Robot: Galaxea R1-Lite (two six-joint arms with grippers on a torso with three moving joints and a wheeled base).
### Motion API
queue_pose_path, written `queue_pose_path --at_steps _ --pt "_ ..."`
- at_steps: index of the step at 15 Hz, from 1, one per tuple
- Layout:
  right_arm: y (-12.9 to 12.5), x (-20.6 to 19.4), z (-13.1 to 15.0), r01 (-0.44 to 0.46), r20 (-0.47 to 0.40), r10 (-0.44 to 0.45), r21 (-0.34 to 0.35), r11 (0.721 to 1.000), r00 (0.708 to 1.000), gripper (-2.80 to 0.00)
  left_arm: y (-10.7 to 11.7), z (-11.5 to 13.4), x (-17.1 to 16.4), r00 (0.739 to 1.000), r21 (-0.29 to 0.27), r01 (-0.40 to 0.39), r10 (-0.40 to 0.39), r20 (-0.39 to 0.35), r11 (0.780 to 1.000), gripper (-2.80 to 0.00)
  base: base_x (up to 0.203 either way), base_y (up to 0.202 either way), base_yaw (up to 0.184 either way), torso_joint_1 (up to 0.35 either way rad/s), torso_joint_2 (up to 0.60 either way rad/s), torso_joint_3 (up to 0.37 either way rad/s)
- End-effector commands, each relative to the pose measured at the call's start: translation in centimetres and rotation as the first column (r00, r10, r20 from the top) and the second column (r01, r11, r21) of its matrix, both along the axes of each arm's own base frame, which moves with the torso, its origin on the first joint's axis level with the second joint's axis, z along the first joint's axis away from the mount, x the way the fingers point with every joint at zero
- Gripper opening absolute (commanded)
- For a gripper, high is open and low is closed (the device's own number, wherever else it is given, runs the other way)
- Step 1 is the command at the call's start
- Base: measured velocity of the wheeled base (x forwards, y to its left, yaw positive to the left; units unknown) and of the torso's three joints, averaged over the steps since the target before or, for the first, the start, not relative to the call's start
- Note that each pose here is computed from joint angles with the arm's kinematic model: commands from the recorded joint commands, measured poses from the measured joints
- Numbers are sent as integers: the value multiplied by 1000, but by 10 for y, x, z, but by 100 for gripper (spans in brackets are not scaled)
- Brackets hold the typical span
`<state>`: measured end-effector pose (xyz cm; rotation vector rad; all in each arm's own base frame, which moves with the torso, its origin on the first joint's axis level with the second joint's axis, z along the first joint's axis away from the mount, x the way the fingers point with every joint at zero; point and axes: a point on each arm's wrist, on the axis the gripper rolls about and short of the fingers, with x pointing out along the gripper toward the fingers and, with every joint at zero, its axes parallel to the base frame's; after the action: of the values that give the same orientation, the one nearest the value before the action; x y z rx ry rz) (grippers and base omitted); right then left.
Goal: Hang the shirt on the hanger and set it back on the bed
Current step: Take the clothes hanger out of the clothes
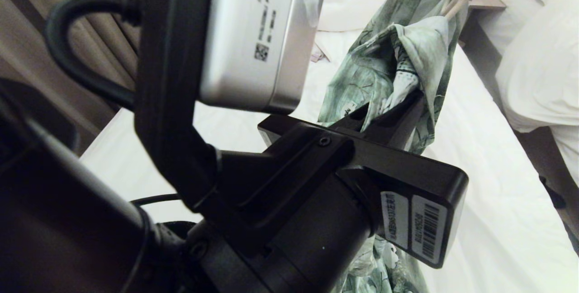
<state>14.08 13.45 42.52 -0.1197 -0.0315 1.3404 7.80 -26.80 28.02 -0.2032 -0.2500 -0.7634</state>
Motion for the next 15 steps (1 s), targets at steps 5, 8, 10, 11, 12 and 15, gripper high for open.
queue_pose_path --at_steps 5,8,10,11,12,15 --pt "-1 0 0 26 3 -26 -1 1000 1000 -280 5 6 1 1000 -22 -11 11 5 1000 0 0 0 0 0 0 0" --pt "-2 1 1 94 11 -94 0 996 995 -280 9 8 0 1000 -11 -9 9 5 1000 0 0 0 0 0 0 0" --pt "-2 1 2 120 18 -120 0 993 993 -280 12 10 -1 1000 -20 -4 5 9 1000 0 0 0 0 0 0 0" --pt "-2 1 2 123 19 -123 -1 992 992 -280 13 10 -1 1000 -21 -2 2 10 1000 0 0 0 0 0 0 0" --pt "-2 2 2 128 21 -128 -1 992 991 -280 13 10 -1 1000 -22 -3 3 9 1000 0 0 0 0 0 0 0" --pt "-2 4 6 179 50 -181 29 983 982 -280 14 9 3 1000 -21 -13 13 11 1000 0 0 0 0 0 0 0"
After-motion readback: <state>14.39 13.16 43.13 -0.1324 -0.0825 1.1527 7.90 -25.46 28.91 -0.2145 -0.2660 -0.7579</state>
